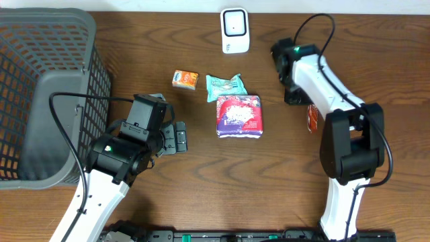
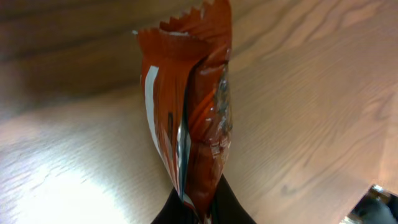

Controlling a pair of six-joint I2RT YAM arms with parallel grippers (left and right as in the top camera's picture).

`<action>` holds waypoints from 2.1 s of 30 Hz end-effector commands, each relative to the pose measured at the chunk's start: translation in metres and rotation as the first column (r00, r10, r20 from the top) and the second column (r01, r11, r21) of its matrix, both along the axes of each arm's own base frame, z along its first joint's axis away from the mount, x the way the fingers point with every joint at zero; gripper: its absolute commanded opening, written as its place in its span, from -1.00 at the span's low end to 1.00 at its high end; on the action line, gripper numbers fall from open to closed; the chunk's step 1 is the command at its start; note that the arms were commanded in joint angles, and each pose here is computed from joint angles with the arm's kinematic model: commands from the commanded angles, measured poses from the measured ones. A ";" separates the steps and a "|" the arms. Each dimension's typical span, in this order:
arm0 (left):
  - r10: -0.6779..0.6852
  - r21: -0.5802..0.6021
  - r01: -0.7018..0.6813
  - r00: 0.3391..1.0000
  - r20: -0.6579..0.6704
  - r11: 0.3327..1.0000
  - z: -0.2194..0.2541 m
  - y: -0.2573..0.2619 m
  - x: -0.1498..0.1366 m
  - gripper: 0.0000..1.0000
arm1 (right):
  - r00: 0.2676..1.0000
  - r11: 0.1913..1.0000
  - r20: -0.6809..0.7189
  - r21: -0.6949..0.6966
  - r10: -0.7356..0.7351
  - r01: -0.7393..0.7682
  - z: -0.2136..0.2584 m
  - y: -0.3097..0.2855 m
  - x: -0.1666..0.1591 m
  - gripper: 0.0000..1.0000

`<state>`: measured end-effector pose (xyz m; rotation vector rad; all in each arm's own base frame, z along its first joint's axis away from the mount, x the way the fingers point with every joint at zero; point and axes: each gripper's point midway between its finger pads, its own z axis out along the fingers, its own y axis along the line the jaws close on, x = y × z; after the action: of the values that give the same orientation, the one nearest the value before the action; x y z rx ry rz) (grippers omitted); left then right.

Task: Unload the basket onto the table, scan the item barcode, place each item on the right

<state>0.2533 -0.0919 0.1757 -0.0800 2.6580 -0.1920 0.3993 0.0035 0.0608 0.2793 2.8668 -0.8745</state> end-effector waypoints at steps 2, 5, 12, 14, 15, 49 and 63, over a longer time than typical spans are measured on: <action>-0.004 0.011 0.004 1.000 0.000 1.000 0.000 0.002 0.001 0.96 | 0.997 0.983 0.064 -0.178 -0.032 0.043 -0.013 -0.029 -0.013 -0.98; -0.004 0.011 0.004 1.000 0.000 1.000 0.000 0.002 0.001 0.96 | 0.999 0.987 0.038 -0.155 -0.029 0.035 -0.032 -0.026 -0.024 -0.92; -0.004 0.011 0.004 1.000 0.000 1.000 0.000 0.002 0.001 0.96 | 0.997 0.997 -0.033 0.051 0.067 -0.065 -0.049 0.024 -0.025 0.47; -0.004 0.011 0.004 1.000 0.000 1.000 0.000 0.002 0.001 0.96 | 0.995 0.991 -0.039 0.101 0.090 -0.086 -0.041 0.036 -0.019 0.50; -0.004 0.011 0.004 1.000 0.000 1.000 0.000 0.002 0.001 0.95 | 0.995 0.988 -0.036 0.127 0.094 -0.089 -0.033 0.041 -0.014 0.57; -0.004 0.011 0.004 1.000 0.000 1.000 0.000 0.002 0.001 0.96 | 0.988 0.657 -0.137 0.739 -0.065 0.146 0.042 -0.087 -0.026 0.84; -0.005 0.011 0.005 1.000 0.000 1.000 0.000 0.002 0.001 0.96 | 0.992 0.642 -0.124 0.763 0.028 0.077 -0.041 -0.025 -0.025 0.39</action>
<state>0.2534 -0.0919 0.1757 -0.0802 2.6575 -0.1918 0.3765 -0.0332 0.0276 0.3378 3.1781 0.4145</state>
